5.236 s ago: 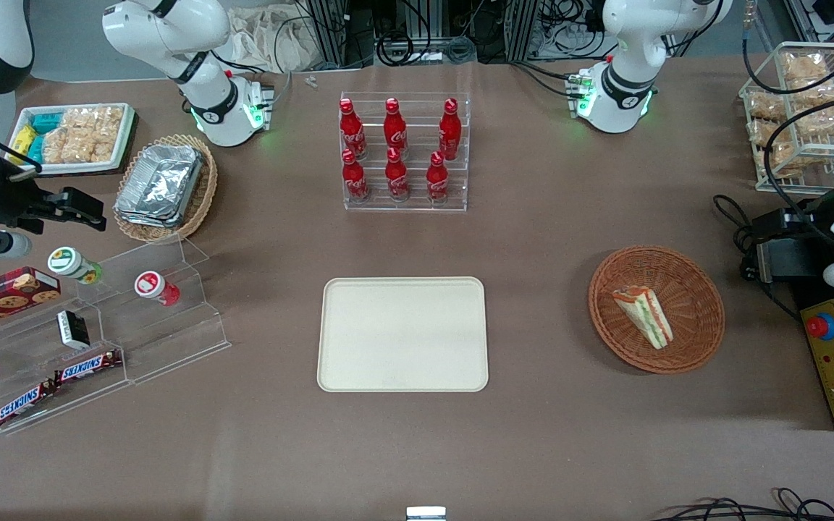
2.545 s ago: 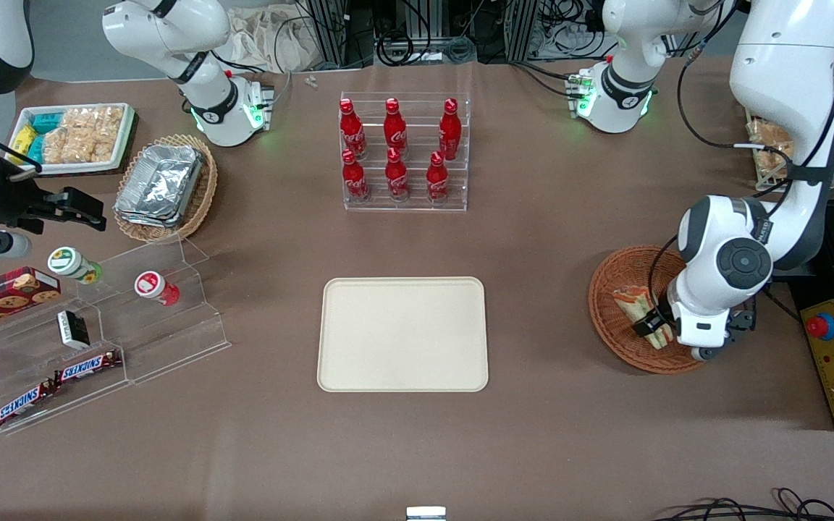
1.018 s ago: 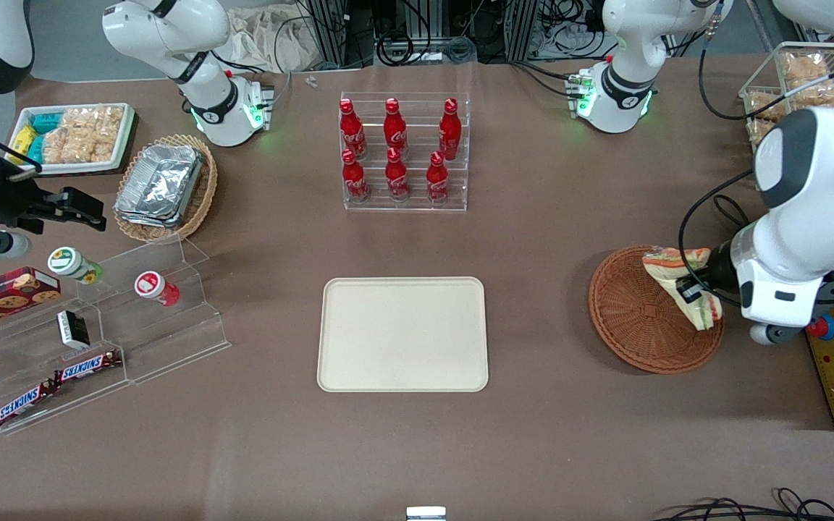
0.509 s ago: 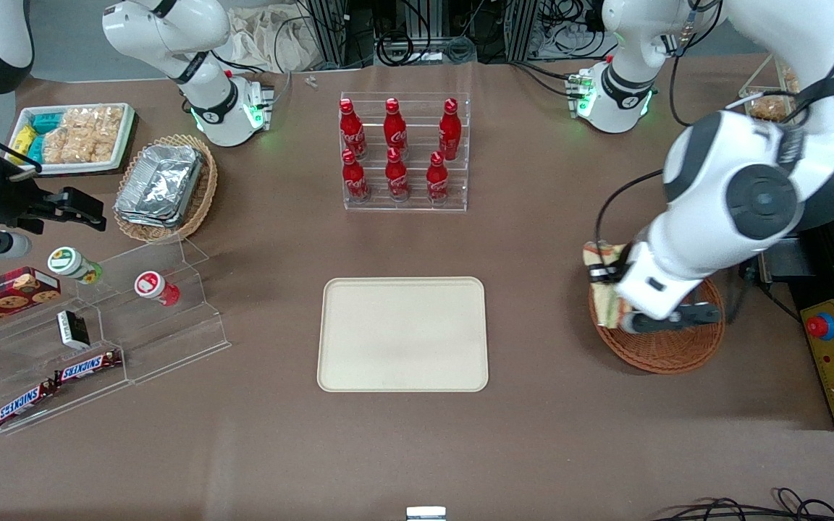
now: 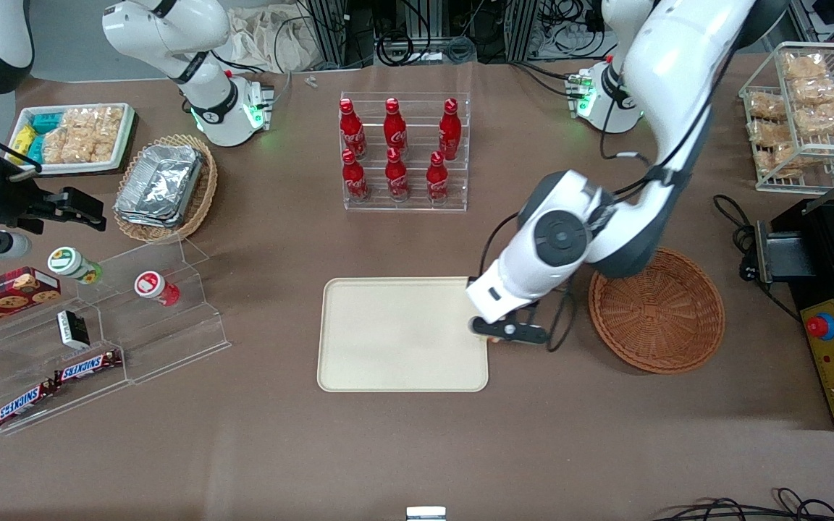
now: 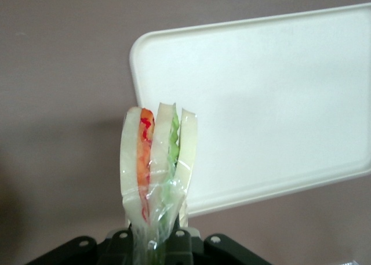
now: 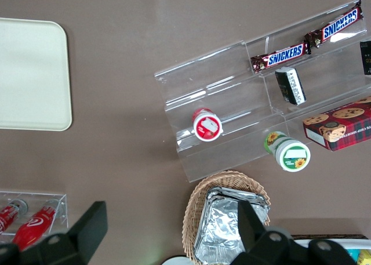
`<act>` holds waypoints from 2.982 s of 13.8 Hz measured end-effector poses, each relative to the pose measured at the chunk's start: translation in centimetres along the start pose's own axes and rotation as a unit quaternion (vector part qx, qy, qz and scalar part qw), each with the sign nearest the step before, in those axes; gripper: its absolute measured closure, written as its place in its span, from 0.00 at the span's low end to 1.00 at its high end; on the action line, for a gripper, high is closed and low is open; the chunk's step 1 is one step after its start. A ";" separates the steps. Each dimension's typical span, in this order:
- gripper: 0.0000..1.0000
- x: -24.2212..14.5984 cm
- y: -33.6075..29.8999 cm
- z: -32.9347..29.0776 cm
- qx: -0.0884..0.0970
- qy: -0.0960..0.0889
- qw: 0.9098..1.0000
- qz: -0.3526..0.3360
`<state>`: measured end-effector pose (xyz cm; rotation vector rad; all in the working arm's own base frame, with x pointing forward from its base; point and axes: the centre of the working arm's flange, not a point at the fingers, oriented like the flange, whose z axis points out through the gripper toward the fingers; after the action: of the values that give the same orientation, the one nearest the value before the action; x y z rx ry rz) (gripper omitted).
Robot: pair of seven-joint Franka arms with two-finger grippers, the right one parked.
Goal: Place sandwich from basket to tray
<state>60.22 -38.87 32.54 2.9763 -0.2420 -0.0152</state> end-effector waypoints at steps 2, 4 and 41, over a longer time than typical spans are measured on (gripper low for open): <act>0.81 0.3 1.0 3.7 0.001 0.005 1.000 -0.001; 0.81 0.8 0.8 6.1 0.004 -0.001 1.000 -0.003; 0.00 -4.0 -31.6 -31.7 0.103 -0.019 0.991 -0.077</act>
<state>62.04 -2.59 59.00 3.1960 -0.0188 -0.0701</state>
